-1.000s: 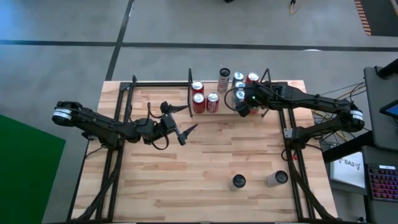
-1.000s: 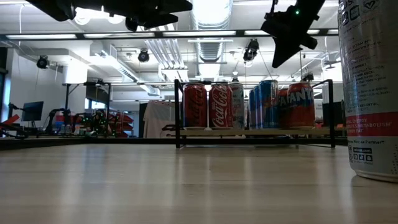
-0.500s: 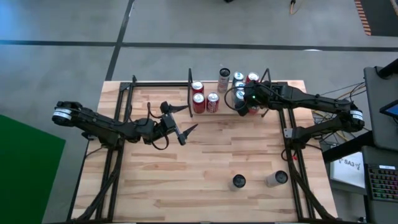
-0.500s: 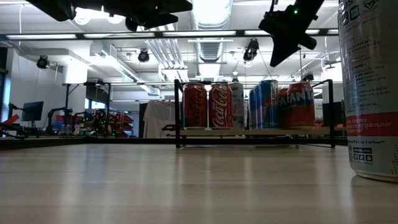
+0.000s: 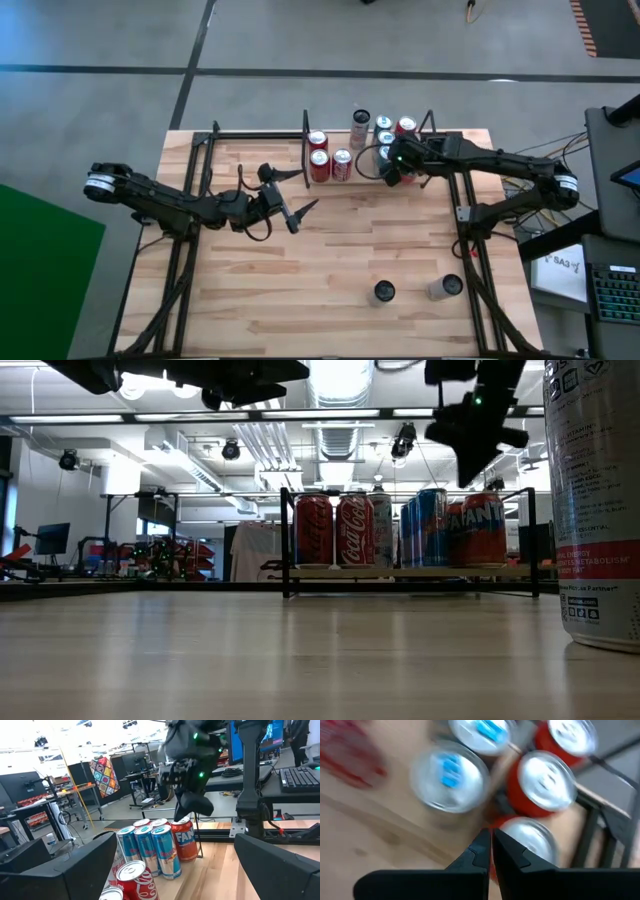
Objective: Place canned beverage on shelf
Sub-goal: Put the red soda can on the shelf
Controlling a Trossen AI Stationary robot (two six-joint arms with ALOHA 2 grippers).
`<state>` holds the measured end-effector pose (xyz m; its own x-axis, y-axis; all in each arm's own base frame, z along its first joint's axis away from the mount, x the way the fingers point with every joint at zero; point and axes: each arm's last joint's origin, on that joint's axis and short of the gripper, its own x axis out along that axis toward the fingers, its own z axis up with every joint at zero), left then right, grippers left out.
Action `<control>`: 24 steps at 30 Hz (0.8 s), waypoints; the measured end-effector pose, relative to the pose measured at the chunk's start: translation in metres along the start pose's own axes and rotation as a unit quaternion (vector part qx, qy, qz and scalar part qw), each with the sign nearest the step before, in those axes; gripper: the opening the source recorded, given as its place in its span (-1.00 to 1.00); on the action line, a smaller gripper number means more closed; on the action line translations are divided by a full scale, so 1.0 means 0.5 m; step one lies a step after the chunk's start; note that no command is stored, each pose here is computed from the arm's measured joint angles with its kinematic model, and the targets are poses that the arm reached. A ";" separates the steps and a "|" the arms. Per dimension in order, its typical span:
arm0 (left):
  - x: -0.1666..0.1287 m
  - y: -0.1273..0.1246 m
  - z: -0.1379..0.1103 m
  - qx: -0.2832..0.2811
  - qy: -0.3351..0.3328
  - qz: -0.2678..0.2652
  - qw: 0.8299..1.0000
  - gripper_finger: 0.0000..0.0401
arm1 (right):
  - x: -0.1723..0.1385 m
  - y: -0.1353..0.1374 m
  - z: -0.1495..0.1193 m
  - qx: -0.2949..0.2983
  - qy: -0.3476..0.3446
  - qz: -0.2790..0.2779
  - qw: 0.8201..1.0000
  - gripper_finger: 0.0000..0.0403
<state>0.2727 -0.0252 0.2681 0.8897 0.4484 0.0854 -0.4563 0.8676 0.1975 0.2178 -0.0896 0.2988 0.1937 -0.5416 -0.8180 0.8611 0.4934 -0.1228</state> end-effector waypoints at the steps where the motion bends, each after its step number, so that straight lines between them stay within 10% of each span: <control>1: 0.000 0.000 0.000 0.002 0.000 0.000 1.000 0.94 | 0.005 -0.006 -0.002 0.002 0.013 -0.012 1.000 -0.96; 24: 0.002 0.002 -0.001 0.012 0.002 0.002 1.000 0.94 | 0.022 -0.028 0.011 0.025 0.022 -0.033 0.999 -0.96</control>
<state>0.2728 -0.0238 0.2679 0.8874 0.4535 0.0831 -0.4602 0.8602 0.2197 0.2103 -0.1063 0.2946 0.1165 -0.5404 -0.8333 0.8937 0.4230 -0.1494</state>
